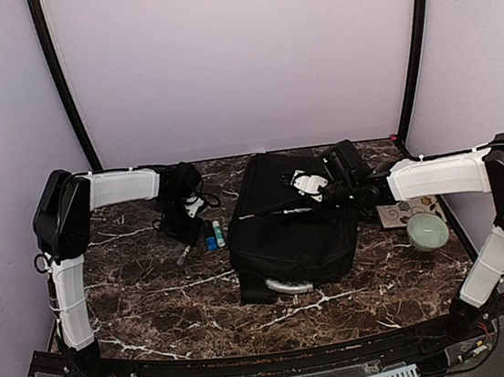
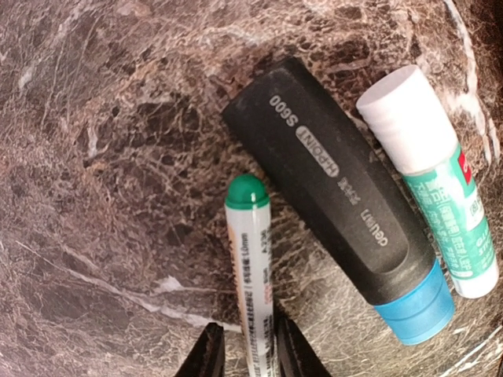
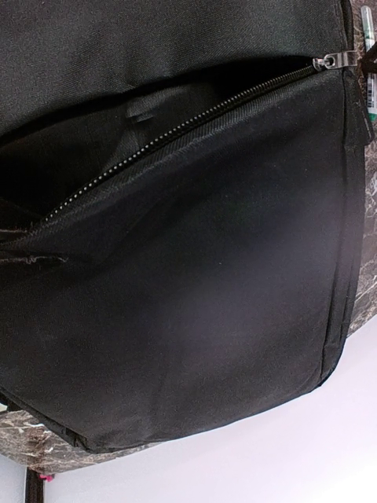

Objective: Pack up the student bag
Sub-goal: Pick up the pen at the center of the board, then place the pen in the lower front pocket of the bag.

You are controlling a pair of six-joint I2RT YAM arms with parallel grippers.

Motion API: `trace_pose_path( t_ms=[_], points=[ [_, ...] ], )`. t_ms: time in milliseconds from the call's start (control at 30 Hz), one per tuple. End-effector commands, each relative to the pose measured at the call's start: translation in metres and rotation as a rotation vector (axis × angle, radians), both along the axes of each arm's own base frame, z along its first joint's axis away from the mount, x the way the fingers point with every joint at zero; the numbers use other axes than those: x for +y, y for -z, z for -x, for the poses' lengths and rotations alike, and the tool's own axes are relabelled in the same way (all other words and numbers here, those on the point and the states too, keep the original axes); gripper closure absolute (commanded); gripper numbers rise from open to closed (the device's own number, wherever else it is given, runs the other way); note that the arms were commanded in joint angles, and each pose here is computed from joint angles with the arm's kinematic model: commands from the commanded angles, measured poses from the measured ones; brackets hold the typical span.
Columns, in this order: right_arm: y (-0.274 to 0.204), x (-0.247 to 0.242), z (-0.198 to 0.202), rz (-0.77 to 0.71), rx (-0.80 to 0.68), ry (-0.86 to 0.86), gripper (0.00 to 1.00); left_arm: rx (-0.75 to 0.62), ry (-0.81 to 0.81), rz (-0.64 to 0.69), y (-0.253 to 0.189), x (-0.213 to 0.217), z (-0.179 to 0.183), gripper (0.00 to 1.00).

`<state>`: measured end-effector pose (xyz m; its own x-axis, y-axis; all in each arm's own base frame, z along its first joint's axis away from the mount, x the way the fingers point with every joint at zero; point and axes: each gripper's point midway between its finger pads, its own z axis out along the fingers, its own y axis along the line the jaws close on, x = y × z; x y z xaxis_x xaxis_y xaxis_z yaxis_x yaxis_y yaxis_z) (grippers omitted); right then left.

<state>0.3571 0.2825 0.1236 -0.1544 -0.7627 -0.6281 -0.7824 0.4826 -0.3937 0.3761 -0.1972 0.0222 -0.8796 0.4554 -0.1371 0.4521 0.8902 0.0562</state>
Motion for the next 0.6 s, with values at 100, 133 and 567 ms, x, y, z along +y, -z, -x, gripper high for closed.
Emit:
trace_pose_path(
  t_ms=[100, 133, 567],
  points=[
    [-0.005, 0.006, 0.000, -0.022, -0.003, -0.003, 1.00, 0.024, -0.007, -0.013, -0.004, 0.005, 0.002, 0.83],
    [-0.006, 0.007, -0.001, -0.022, -0.004, -0.003, 1.00, 0.025, -0.009, -0.011, -0.006, 0.004, 0.002, 0.84],
    [-0.005, 0.009, 0.001, -0.026, -0.001, -0.008, 1.00, -0.154, -0.021, 0.242, -0.123, -0.020, 0.011, 0.91]
  ],
)
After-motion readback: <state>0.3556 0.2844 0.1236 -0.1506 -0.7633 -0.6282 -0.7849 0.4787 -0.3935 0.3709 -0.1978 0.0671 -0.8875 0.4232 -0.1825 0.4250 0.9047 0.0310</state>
